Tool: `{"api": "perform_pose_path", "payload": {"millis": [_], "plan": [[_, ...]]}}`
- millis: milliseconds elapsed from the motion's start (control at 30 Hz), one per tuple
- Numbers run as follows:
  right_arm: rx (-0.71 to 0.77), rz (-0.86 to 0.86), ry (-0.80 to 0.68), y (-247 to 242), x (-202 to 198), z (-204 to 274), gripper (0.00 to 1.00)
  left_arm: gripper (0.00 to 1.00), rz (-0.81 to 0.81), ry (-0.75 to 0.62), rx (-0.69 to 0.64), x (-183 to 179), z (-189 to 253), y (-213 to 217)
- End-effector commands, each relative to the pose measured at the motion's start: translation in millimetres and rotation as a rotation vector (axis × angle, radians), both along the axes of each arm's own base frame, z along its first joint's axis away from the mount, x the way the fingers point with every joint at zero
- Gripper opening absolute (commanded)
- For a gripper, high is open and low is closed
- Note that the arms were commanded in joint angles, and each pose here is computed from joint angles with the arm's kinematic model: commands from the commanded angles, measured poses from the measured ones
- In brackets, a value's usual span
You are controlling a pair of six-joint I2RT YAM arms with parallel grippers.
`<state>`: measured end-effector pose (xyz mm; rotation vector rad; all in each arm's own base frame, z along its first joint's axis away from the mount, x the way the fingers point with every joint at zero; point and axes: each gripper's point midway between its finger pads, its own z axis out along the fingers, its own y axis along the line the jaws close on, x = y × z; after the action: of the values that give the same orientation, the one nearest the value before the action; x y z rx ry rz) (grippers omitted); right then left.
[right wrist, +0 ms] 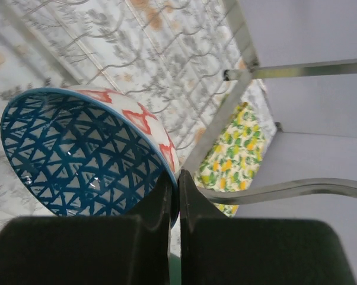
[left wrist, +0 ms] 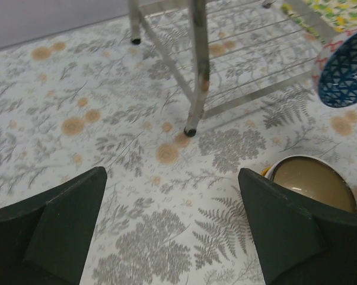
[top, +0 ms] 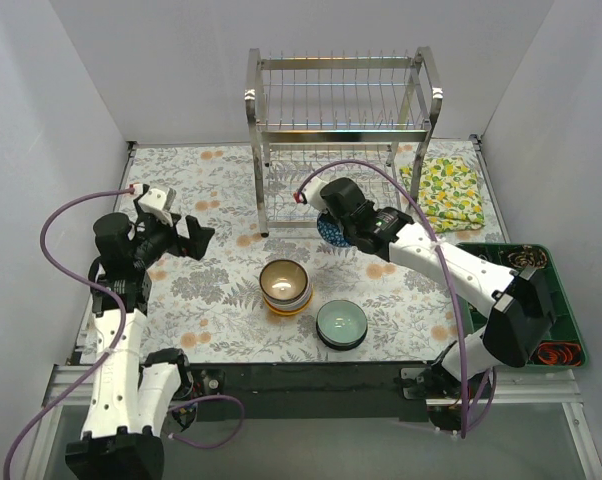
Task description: Load the bowls into the dish rack
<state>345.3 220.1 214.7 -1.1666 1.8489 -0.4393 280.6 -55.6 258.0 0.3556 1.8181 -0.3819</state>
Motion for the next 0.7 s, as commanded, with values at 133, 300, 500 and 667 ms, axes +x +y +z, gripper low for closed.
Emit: {"api": "perform_pose_path", "payload": {"millis": [133,300,500,667], "plan": [[0.091,-0.201,-0.294,12,50,67,0.01,0.90,-0.224,-0.014,-0.178,69,4,-34],[0.042,-0.272,-0.349,15,68,59,0.01,0.87,-0.274,-0.053,-0.211,95,5,-39],[0.003,-0.353,-0.373,10,82,51,0.01,0.82,-0.374,-0.039,-0.284,114,-7,-55],[-0.014,-0.429,-0.390,-2,96,42,0.01,0.78,-0.419,0.011,-0.340,137,-21,-70]]}}
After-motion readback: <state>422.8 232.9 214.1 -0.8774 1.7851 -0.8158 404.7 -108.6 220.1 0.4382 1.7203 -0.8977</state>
